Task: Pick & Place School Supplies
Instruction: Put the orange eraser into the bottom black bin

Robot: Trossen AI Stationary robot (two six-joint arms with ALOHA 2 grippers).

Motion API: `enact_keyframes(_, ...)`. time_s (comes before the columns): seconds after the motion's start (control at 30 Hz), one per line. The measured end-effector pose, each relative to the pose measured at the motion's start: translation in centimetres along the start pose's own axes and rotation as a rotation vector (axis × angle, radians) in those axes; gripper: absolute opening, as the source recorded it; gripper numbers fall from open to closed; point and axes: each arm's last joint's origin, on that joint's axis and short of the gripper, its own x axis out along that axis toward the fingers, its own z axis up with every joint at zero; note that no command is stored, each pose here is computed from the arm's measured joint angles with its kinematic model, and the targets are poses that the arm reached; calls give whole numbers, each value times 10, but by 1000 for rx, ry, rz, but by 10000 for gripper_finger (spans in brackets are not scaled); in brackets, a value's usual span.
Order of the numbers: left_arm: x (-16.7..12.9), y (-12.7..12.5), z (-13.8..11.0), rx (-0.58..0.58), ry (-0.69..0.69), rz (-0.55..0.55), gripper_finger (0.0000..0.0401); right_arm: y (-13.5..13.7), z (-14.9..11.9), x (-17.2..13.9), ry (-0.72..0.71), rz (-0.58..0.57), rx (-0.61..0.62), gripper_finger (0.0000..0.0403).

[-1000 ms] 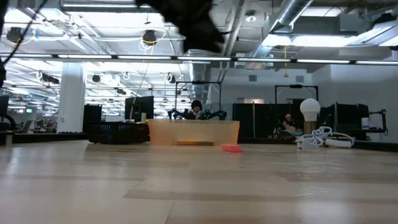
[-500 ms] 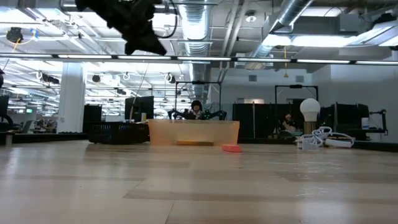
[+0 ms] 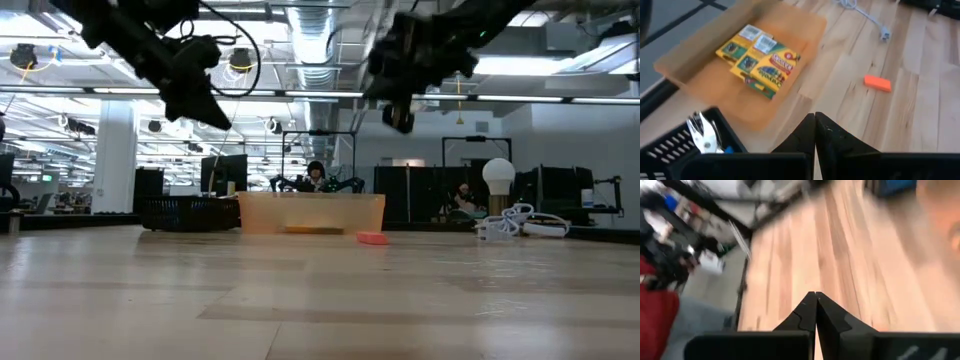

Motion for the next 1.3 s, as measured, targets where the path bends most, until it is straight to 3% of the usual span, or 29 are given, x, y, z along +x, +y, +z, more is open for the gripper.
enact_keyframes(0.1, 3, 1, -9, -31, -1, 0, 1, -16, -11, 25, 105, 49, 43, 0)
enact_keyframes(0.27, 7, 2, -16, -82, -27, -5, 1, -28, -19, 54, 160, 116, 53, 0)
enact_keyframes(0.7, 8, 1, -15, -96, -45, -8, 0, -65, -61, 81, 263, 31, 155, 0)
enact_keyframes(0.9, 8, 1, -15, -108, -49, -9, 0, -53, -78, 68, 123, -29, 119, 0)
enact_keyframes(1.13, 8, 1, -15, -110, -50, -9, 0, -23, -111, 48, -207, -148, 75, 0)
enact_keyframes(1.3, 8, 3, -14, -120, -52, -2, 0, -27, -133, 44, -225, -241, 80, 0)
